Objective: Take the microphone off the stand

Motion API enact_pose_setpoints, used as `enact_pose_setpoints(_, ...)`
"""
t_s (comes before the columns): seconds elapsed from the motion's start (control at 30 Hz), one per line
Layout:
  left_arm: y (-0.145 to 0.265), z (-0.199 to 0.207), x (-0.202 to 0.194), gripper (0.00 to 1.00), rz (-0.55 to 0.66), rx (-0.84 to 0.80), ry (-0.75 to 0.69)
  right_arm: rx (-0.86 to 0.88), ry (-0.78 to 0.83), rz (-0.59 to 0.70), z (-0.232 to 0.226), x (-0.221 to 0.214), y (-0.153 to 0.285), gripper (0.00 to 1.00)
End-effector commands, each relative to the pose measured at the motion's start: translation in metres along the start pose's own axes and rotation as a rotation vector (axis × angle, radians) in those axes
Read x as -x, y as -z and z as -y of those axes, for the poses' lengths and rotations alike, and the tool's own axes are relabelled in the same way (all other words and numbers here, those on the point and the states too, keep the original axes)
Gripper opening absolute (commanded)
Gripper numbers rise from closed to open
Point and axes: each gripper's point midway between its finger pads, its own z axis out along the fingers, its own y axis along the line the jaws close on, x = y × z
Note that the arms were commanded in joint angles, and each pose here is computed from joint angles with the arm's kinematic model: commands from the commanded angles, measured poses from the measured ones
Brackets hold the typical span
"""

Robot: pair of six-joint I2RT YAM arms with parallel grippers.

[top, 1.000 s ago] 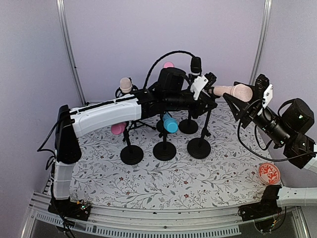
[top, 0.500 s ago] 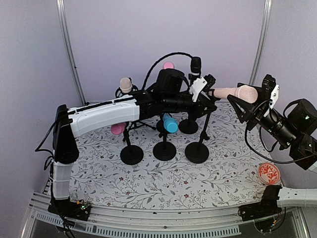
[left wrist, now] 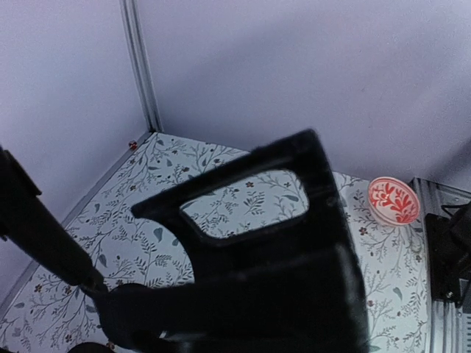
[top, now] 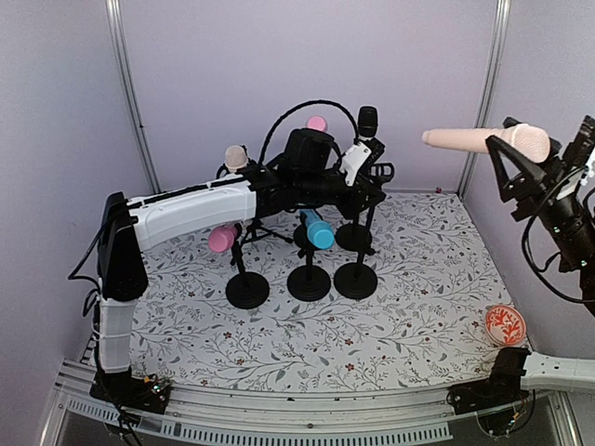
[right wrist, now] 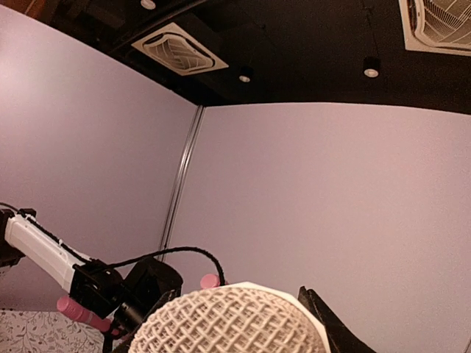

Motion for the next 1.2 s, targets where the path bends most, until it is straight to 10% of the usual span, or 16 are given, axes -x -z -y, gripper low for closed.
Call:
enact_pose_setpoints(0.0, 0.011, -0.023, 0.01, 0.0, 0.025, 0.05, 0.003, -0.139, -0.001, 0.196, 0.037, 0.066, 0.02, 0.0)
enact_pose_setpoints(0.53, 0.054, 0.007, 0.041, 0.96, 0.051, -0.145, -0.064, -0.131, -0.122, 0.073, 0.026, 0.02, -0.014, 0.0)
enact_pose_setpoints(1.17, 0.193, 0.029, 0.084, 0.98, 0.097, -0.087, -0.482, 0.192, -0.489, -0.066, -0.052, -0.026, -0.118, 0.0)
